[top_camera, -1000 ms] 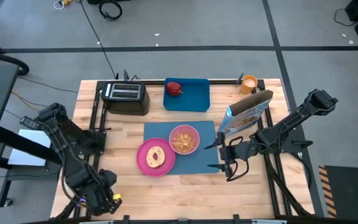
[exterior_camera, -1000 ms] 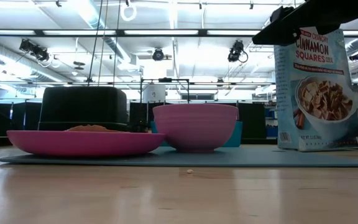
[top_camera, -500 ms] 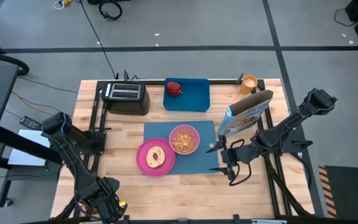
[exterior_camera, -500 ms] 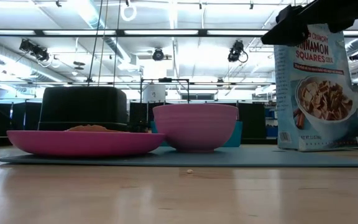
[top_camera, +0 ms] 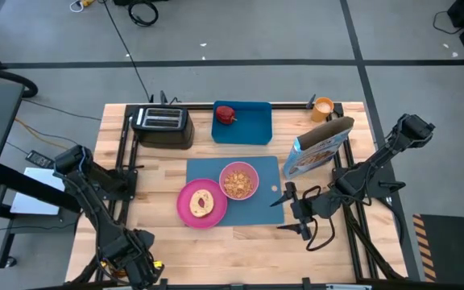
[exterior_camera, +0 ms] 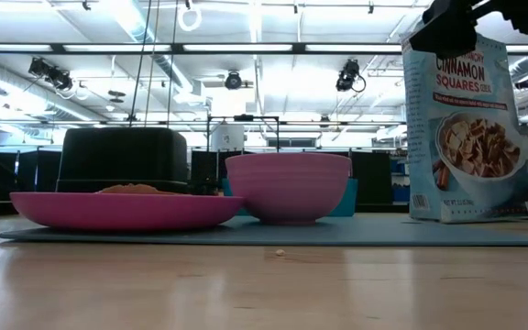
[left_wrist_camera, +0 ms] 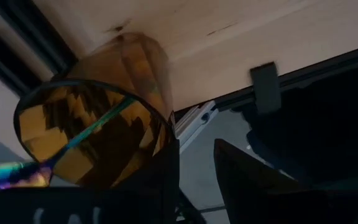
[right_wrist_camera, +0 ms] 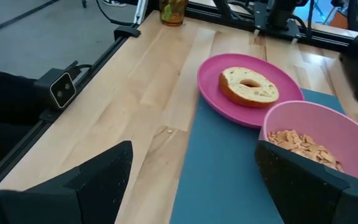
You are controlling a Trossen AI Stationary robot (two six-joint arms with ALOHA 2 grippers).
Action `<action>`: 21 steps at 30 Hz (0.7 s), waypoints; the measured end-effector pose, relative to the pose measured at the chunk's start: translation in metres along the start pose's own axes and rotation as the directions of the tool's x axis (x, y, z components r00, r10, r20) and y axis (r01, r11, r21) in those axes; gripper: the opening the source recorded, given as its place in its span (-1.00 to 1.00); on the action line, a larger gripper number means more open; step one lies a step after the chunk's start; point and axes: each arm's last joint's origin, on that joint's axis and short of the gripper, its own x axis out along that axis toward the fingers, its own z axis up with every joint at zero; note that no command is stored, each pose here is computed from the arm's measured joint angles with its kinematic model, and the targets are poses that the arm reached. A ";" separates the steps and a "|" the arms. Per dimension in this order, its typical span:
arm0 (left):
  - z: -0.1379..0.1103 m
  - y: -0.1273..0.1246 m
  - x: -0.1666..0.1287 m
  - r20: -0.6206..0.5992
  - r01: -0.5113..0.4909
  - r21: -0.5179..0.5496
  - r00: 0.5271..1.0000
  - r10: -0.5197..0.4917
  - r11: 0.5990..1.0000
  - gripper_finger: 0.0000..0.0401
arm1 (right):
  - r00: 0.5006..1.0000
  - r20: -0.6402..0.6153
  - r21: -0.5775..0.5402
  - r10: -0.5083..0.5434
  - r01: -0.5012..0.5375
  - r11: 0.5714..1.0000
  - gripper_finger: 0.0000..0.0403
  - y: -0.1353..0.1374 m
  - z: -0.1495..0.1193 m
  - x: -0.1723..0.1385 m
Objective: Arrange a breakfast setting
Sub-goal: Adjust the yellow cup
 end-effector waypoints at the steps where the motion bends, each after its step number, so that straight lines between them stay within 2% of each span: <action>1: 0.000 0.000 0.000 -0.008 -0.009 0.000 1.000 0.009 1.000 -0.46 | 1.000 0.000 -0.001 0.001 -0.001 1.000 0.73 0.000 0.000 0.000; 6: 0.000 0.002 0.000 -0.005 -0.021 0.017 1.000 0.021 1.000 -0.46 | 1.000 0.000 -0.001 0.001 -0.001 1.000 0.73 0.000 0.000 0.000; 16: 0.001 0.007 -0.012 0.009 0.018 0.026 1.000 -0.019 1.000 -0.46 | 1.000 0.000 -0.001 0.001 -0.001 1.000 0.73 0.000 0.000 0.000; 21: -0.003 0.010 -0.011 -0.007 0.003 0.011 1.000 -0.003 1.000 -0.30 | 1.000 0.000 0.022 0.001 -0.001 1.000 0.73 0.000 0.000 0.000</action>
